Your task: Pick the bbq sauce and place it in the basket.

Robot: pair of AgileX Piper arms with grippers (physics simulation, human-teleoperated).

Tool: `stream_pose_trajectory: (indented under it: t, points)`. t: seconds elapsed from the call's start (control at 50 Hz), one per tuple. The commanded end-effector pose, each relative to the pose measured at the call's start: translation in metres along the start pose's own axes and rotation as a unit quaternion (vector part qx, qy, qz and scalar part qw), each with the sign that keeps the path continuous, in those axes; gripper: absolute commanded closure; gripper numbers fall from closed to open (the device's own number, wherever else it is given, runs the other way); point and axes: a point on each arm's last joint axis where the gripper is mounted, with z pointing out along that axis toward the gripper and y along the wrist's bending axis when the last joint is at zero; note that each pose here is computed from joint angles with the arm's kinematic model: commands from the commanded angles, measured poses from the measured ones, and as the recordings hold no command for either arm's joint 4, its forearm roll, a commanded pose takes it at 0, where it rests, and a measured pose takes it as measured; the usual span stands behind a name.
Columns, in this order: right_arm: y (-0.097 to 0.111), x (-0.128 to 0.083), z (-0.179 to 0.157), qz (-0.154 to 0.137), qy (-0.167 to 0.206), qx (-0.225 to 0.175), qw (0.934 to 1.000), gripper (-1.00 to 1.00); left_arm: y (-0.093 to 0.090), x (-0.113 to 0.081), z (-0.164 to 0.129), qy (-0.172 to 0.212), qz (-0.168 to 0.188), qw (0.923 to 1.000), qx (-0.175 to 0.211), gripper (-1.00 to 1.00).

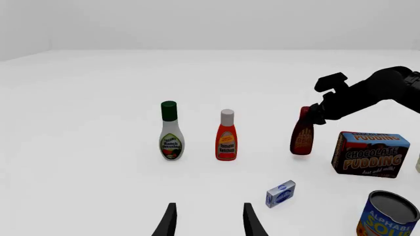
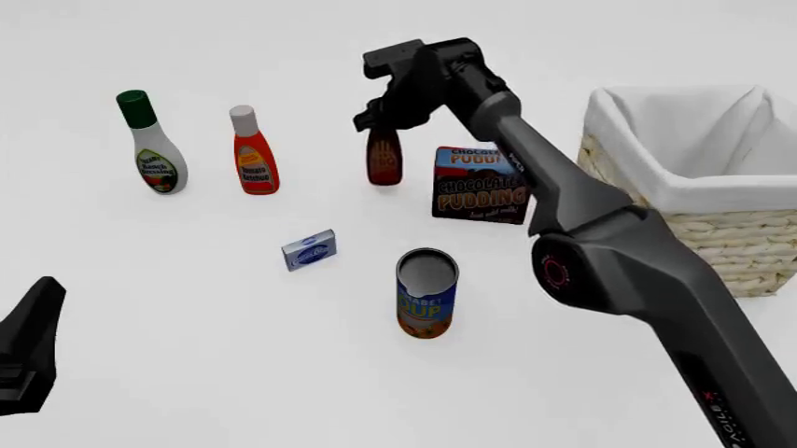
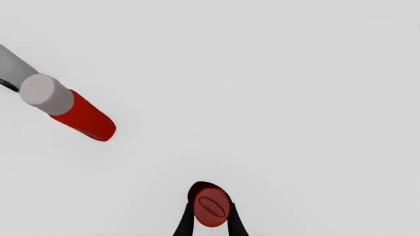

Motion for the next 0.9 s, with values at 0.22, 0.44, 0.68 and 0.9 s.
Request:
stream_pose_trajectory:
  t: [0.22,0.44,0.68,0.9]
  points:
    - [0.007,-0.024,-0.037,-0.011,-0.021,-0.004,0.9997,1.0,0.0,0.0,0.0,0.0,0.0,1.0,0.0,-1.0]
    - [0.013,-0.035,-0.059,-0.019,-0.03,-0.008,0.9993,1.0,0.0,0.0,0.0,0.0,0.0,1.0,0.0,-1.0]
    - [0.015,-0.048,-0.086,-0.027,-0.041,-0.009,0.9987,1.0,0.0,0.0,0.0,0.0,0.0,1.0,0.0,-1.0]
    - [0.016,-0.057,-0.109,-0.034,-0.049,-0.01,0.9981,1.0,0.0,0.0,0.0,0.0,0.0,1.0,0.0,-1.0]
